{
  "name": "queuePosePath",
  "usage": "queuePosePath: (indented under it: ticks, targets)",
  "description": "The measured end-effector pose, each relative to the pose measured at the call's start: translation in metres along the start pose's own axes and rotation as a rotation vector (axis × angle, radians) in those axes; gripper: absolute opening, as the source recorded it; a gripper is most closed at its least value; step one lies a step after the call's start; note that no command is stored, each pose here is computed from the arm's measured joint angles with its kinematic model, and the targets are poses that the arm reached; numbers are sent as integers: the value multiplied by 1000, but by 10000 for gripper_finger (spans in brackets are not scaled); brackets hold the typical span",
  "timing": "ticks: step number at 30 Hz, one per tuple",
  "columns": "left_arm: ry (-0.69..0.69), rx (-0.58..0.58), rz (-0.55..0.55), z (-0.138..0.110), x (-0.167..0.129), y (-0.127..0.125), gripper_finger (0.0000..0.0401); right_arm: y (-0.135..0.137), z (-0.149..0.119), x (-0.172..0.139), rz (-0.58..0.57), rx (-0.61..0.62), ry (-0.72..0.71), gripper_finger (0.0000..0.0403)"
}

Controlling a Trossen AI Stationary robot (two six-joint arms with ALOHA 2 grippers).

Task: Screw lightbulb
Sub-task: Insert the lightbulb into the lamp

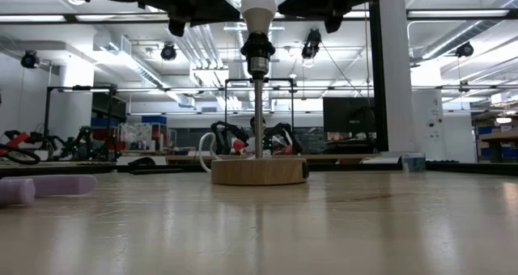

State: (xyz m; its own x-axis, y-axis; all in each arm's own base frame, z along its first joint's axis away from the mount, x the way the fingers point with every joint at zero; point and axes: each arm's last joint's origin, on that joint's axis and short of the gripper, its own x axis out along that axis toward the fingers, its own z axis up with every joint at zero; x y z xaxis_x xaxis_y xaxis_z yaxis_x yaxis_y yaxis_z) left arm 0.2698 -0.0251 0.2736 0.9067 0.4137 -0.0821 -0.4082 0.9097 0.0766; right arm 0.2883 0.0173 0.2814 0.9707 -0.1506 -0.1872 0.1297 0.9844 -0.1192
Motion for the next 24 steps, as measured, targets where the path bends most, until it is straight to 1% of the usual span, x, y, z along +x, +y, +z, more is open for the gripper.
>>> queuePosePath:
  ticks: [3, 6, 8, 10, 14, 17, 24]
  targets:
    - [-2, -16, -14, 2, -3, -1, 0, -1, -1, -1, -41, 3, 18, 0]
    - [-10, -16, -75, 4, -6, -3, 0, -5, 0, -1, -104, -8, 16, 0]
    - [-20, -17, -107, 5, -6, -4, 0, -8, 0, -1, -124, -14, 12, 0]
    - [-19, -15, -105, 5, -5, -3, 0, -12, 1, 0, -137, -12, 4, 0]
    - [-16, -15, -90, 3, -2, -1, 0, -14, 3, 0, -141, -15, -24, 0]
    - [-13, -15, -80, 2, 0, 0, 0, -14, 5, 0, -110, -12, -42, 0]
    - [-13, -17, -77, 2, 0, 1, 0, -13, 5, 0, -94, -8, -44, 0]
